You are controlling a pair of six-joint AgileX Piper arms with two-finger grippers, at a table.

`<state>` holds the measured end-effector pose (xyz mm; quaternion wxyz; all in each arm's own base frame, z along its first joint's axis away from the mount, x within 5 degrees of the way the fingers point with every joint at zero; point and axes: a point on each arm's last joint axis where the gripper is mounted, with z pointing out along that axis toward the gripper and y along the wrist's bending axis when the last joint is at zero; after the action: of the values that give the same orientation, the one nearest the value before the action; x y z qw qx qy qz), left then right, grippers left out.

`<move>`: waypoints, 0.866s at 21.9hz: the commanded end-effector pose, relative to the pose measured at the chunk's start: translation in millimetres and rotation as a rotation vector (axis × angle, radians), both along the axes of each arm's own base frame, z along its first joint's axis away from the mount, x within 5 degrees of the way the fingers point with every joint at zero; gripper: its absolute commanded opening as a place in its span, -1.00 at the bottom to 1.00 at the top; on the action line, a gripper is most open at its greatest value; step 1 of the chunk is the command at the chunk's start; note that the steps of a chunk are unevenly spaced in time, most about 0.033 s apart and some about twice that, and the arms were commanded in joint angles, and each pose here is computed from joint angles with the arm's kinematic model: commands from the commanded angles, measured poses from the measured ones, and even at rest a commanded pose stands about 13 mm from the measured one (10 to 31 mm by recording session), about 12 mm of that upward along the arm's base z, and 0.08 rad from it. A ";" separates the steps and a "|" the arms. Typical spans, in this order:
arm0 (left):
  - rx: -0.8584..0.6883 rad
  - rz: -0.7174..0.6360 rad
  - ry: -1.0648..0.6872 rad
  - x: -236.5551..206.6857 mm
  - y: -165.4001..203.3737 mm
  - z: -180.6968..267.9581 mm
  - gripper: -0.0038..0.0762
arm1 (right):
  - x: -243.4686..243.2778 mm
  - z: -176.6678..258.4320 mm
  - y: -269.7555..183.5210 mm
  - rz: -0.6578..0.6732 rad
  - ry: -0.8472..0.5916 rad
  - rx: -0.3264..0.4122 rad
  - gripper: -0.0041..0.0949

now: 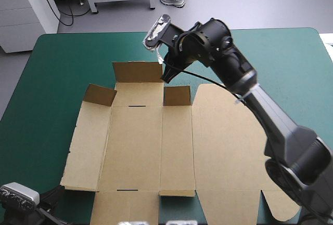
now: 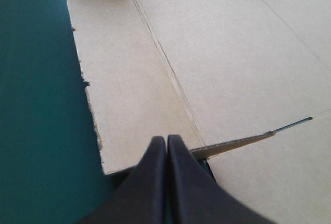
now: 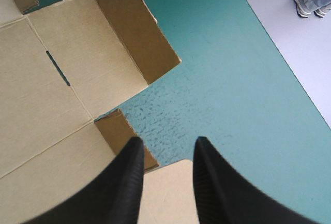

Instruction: Fold the box

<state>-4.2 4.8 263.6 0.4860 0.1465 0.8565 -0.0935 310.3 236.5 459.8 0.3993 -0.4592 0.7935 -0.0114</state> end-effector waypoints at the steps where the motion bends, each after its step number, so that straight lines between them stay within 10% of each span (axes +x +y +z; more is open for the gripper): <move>1: -0.036 -0.008 -0.083 -0.5 0.2 11.1 -0.92 | -44.4 45.6 -40.5 -0.060 -0.067 0.100 -0.65; 4: -0.025 -0.015 -0.088 -0.5 0.2 11.1 -0.92 | -87.2 50.7 -75.5 -0.127 -0.028 0.159 -0.95; 19: -0.022 -0.016 -0.089 -0.5 0.2 11.1 -0.92 | -211.4 -70.0 -173.6 -0.277 0.084 0.319 -0.95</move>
<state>-4.2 4.8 263.6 0.4871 0.1563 0.8548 -0.0880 110.1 73.9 403.3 0.3886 -0.2990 0.8691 0.0654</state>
